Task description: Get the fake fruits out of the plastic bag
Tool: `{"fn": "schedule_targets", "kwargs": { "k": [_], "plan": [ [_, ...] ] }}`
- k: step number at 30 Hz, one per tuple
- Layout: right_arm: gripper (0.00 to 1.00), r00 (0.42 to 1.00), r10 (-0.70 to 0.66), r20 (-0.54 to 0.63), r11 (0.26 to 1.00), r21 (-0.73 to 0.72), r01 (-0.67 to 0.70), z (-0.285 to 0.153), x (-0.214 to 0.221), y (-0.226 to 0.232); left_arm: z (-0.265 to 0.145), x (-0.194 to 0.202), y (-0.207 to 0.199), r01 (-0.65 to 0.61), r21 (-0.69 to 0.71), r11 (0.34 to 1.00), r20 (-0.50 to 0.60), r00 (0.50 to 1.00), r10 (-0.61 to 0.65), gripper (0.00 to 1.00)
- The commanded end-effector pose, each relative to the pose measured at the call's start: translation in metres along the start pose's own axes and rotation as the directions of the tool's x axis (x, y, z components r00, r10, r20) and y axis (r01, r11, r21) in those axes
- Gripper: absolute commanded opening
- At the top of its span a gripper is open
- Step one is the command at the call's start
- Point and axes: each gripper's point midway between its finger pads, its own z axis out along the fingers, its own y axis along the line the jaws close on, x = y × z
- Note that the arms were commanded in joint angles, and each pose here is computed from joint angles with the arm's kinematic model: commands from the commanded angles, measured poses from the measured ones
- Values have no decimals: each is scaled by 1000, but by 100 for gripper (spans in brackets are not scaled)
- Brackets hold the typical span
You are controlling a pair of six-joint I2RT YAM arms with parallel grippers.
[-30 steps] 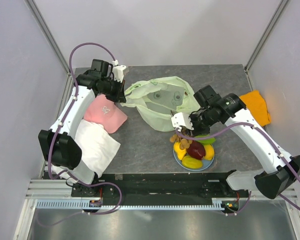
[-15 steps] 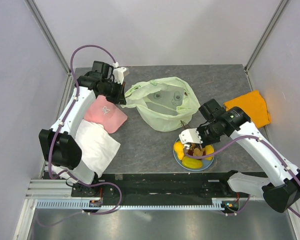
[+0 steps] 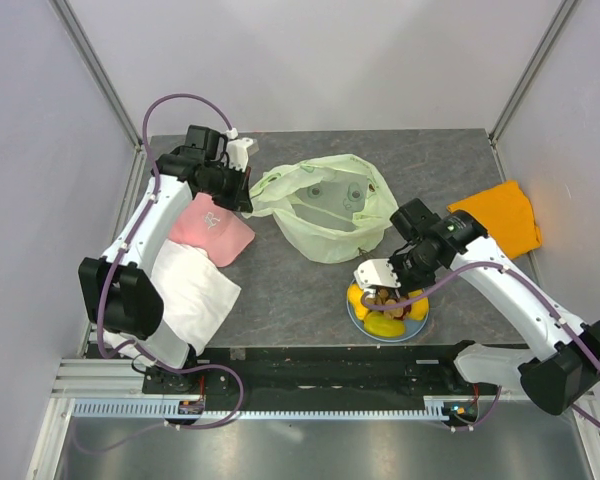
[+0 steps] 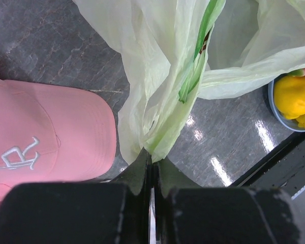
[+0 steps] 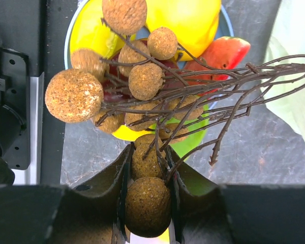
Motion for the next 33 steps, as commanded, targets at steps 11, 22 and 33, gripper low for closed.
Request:
{"fn": "schedule_targets", "kwargs": {
  "k": [11, 22, 33],
  "plan": [
    [47, 1000, 14, 3, 989, -146, -13, 9, 4, 31, -10, -6, -5, 6, 13, 1000, 52, 999, -7, 1],
    [51, 1000, 23, 8, 995, -96, -22, 0, 0, 24, -8, -7, -1, 6, -3, 1000, 49, 999, -6, 3],
    [62, 890, 258, 375, 964, -37, -263, -20, -98, -49, -66, -32, 20, 29, -98, 995, 175, 984, -11, 73]
  ]
}}
